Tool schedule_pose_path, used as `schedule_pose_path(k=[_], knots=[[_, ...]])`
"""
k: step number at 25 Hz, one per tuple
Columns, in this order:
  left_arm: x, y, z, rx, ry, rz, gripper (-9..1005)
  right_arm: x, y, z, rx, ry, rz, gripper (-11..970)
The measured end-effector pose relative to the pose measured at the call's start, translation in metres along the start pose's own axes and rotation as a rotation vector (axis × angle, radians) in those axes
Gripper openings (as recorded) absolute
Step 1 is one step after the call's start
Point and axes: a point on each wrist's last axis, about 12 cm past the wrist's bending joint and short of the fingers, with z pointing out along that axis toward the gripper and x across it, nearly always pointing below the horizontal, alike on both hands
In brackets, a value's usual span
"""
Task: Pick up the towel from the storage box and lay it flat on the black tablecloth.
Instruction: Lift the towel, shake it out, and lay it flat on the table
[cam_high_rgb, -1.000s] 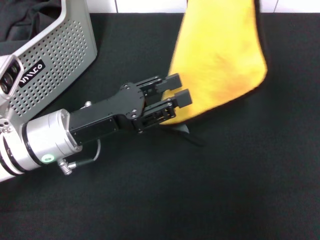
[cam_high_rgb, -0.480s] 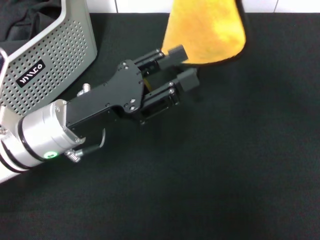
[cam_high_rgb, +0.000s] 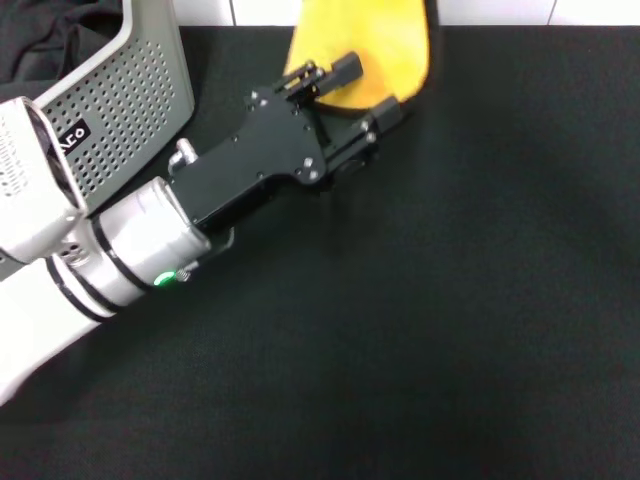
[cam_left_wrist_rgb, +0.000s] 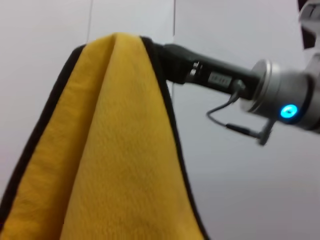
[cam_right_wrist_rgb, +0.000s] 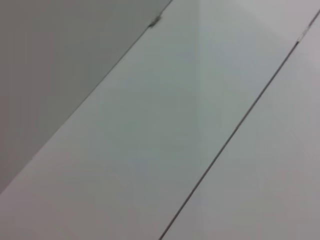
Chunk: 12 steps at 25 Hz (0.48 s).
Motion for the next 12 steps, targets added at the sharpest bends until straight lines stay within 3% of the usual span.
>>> schedule_pose_path(k=[7,12], knots=[[0.005,0.000,0.006,-0.164,-0.016,0.203,588,-0.004,0.002,0.007,0.037,-0.004,0.016,11],[0.008,-0.013,0.004,-0.251,-0.029,0.372,604,-0.009,0.002,0.010,0.061,-0.014,0.016,11]])
